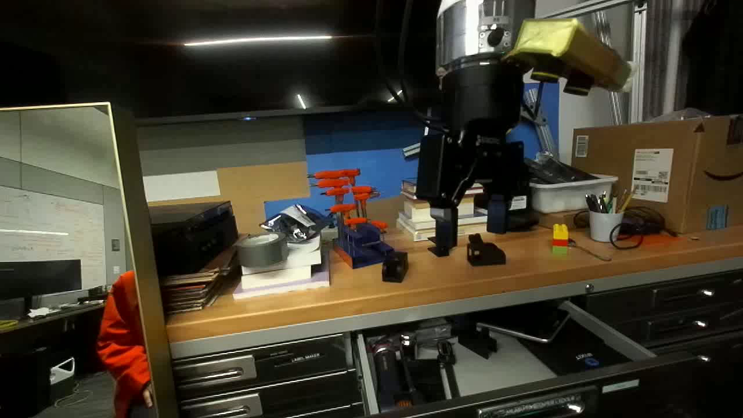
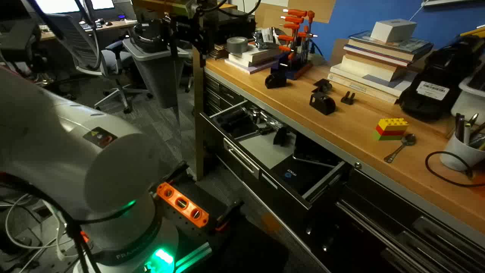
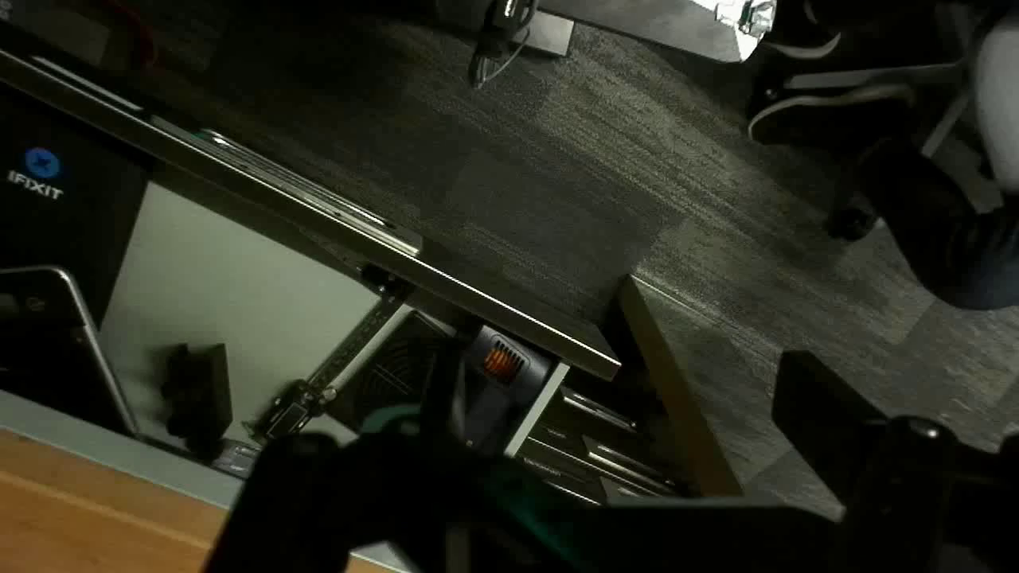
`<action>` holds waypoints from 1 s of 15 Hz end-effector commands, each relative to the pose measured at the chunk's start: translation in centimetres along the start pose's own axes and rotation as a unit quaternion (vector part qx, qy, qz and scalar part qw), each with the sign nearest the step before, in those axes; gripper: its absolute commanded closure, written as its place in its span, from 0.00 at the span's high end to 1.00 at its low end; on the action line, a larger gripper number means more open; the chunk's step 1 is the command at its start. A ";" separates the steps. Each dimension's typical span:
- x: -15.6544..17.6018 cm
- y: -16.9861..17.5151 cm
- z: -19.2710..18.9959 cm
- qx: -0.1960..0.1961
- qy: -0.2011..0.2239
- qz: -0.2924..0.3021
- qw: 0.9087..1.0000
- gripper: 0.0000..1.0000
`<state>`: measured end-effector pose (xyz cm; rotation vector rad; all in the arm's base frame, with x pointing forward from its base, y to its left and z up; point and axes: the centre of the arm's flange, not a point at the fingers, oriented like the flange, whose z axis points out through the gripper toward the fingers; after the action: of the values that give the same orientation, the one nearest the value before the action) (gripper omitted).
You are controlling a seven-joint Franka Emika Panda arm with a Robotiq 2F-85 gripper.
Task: Put the black objects in the drawer and close it
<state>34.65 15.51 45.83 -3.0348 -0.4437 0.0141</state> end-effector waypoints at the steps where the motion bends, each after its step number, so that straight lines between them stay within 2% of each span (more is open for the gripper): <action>1: 0.1 0.0 -0.3 0.000 0.003 0.000 1.000 1.00; 6: 0.2 -0.1 -0.7 0.000 0.008 -0.001 1.000 1.00; 8: 0.9 0.3 -0.6 -0.003 0.015 0.018 1.000 1.00; 11: 3.7 1.4 -0.4 -0.013 0.018 0.074 0.997 1.00; 15: 8.6 2.3 0.3 -0.041 0.042 0.164 0.985 1.00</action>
<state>38.86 14.18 45.35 -3.0903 -0.1136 -0.0665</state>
